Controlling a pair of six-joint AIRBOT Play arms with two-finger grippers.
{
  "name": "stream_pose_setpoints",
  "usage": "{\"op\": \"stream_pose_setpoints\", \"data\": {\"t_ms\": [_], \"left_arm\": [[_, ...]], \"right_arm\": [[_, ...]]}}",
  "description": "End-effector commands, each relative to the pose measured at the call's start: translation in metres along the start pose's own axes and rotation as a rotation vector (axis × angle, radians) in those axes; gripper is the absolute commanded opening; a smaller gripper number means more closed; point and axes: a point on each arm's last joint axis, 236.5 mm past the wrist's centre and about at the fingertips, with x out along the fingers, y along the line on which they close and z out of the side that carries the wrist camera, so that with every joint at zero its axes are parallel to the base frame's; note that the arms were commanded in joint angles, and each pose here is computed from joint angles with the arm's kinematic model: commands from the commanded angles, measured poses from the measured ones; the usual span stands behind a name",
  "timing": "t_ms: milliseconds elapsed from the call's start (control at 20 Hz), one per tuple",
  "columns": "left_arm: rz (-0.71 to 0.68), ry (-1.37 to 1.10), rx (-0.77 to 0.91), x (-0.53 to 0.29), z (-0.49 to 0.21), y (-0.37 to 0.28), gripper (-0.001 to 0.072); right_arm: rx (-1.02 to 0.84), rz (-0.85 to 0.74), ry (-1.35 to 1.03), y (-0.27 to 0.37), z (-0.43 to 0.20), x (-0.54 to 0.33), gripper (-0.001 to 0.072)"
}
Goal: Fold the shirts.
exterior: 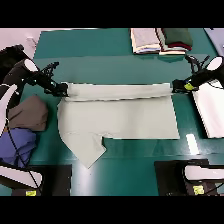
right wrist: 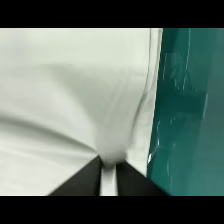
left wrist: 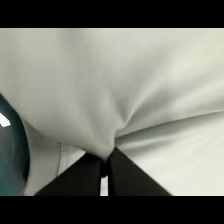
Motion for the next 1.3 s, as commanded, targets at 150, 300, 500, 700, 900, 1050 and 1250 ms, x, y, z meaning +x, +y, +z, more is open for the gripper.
{"op": "stream_pose_setpoints", "data": {"t_ms": [150, 300, 500, 700, 900, 1050, 1250], "left_arm": [[0.004, -0.016, -0.030, -0.034, -0.011, 0.000, 0.0539], [0.061, -0.041, -0.026, -0.071, -0.035, 0.008, 0.0539], [0.068, -0.004, -0.064, -0.066, -0.112, 0.005, 0.0539], [0.061, 0.040, -0.112, -0.046, -0.174, 0.001, 0.0539], [0.049, 0.033, -0.136, -0.041, -0.186, -0.003, 0.0539], [0.049, 0.031, -0.136, -0.041, -0.185, -0.003, 0.0539], [0.052, 0.059, -0.134, -0.042, -0.192, -0.002, 0.0538]], "right_arm": [[0.029, 0.089, -0.008, 0.014, -0.001, -0.023, 0.0370], [0.065, 0.077, 0.055, -0.006, -0.049, -0.034, 0.0370], [0.232, 0.106, 0.193, -0.037, -0.150, -0.021, 0.0511], [0.416, 0.162, 0.279, -0.047, -0.223, 0.002, 0.0509], [0.429, 0.179, 0.293, -0.033, -0.241, 0.022, 0.0497], [0.377, 0.201, 0.248, -0.015, -0.226, 0.033, 0.0444], [0.283, 0.194, 0.228, 0.001, -0.216, 0.040, 0.0108]]}}
